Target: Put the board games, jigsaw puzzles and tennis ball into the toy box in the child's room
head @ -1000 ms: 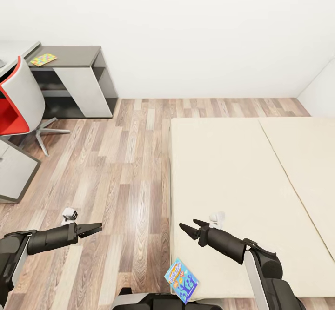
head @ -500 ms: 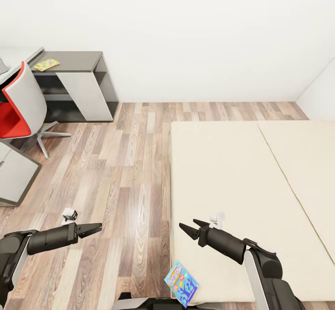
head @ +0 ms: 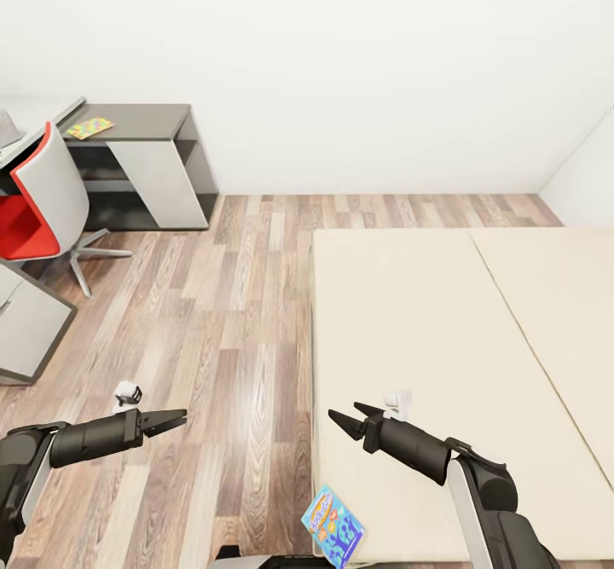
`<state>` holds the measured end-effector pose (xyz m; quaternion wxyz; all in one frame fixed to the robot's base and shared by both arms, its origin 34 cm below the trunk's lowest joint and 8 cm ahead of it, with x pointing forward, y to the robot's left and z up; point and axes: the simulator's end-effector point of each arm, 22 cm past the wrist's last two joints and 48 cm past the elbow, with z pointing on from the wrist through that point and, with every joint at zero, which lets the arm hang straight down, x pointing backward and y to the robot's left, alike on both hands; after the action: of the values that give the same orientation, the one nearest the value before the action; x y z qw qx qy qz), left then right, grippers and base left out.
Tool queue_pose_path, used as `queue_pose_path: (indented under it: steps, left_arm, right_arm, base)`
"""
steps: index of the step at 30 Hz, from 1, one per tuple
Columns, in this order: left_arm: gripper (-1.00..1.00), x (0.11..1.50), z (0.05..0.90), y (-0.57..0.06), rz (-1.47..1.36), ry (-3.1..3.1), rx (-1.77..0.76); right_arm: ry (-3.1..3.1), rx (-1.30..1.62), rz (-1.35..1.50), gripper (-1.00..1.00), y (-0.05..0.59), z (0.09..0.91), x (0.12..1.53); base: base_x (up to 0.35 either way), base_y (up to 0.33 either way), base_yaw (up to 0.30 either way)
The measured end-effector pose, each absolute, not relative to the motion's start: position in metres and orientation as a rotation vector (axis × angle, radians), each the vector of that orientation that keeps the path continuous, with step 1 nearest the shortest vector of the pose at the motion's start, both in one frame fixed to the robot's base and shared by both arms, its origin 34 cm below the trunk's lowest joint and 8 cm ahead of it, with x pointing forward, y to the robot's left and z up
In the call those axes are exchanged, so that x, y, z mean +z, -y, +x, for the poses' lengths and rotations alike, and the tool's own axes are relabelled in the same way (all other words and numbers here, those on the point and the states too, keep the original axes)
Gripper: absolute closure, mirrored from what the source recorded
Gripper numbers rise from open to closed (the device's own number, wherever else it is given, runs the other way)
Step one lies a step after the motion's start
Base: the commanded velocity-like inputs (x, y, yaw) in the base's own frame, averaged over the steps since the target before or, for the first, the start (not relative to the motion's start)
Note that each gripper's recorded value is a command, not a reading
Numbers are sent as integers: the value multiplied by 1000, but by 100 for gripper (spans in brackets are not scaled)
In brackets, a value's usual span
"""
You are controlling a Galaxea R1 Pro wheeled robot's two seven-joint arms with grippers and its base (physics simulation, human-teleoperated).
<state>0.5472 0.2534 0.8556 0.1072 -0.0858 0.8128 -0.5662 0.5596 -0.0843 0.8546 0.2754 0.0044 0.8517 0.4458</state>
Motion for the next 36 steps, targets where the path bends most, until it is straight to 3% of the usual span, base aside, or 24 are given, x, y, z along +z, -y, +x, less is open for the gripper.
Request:
queue_pose_path:
  steps: [36]
  left_arm:
    - [-100, 882, 555, -254, -201, -2349, -1650]
  right_arm:
    - [-2238, 1183, -23, -100, 84, 567, 881]
  base:
    - [0, 0, 0]
